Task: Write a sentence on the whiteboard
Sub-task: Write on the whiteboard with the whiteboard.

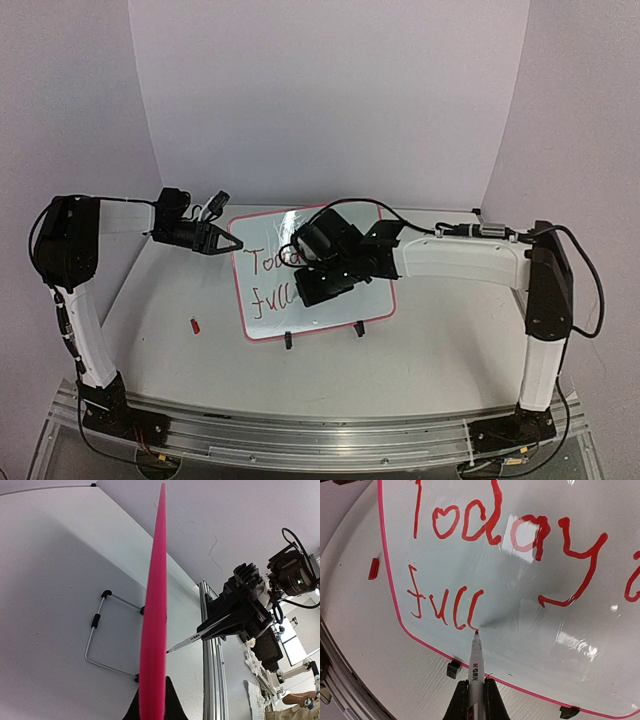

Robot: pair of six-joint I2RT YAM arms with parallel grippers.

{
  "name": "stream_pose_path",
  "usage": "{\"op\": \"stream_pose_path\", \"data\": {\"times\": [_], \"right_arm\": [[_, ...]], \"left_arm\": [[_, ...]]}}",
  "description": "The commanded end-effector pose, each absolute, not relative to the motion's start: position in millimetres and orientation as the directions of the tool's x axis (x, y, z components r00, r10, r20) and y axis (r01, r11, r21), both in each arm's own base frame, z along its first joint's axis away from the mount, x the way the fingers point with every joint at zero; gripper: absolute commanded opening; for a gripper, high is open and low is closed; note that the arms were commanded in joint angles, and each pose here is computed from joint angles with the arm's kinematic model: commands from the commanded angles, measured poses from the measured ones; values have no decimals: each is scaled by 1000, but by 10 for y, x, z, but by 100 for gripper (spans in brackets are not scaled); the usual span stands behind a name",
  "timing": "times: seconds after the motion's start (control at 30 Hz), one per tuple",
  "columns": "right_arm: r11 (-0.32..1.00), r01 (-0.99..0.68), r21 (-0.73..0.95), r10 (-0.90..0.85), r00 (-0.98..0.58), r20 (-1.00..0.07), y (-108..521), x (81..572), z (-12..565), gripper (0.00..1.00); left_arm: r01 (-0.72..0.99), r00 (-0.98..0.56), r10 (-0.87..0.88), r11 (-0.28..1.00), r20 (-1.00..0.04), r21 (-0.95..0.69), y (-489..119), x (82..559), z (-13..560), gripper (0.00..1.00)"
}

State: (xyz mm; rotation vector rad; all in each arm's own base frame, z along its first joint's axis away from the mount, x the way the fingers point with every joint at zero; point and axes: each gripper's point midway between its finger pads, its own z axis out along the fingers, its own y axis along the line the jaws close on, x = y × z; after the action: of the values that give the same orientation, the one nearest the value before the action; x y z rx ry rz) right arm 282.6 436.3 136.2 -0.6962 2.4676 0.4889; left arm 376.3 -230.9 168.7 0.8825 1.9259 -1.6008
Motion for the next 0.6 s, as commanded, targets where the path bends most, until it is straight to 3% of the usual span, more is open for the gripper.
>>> {"op": "stream_pose_path", "data": {"times": [0.0, 0.57], "right_arm": [[766, -576, 284, -319, -725, -611, 4340, 2728, 1829, 0], [854, -485, 186, -276, -727, -629, 4053, 2977, 1649, 0]], "left_arm": [[777, -629, 235, 152, -741, -611, -2412, 3783, 1466, 0], [776, -630, 235, 153, -740, -611, -2411, 3779, 1468, 0]]}}
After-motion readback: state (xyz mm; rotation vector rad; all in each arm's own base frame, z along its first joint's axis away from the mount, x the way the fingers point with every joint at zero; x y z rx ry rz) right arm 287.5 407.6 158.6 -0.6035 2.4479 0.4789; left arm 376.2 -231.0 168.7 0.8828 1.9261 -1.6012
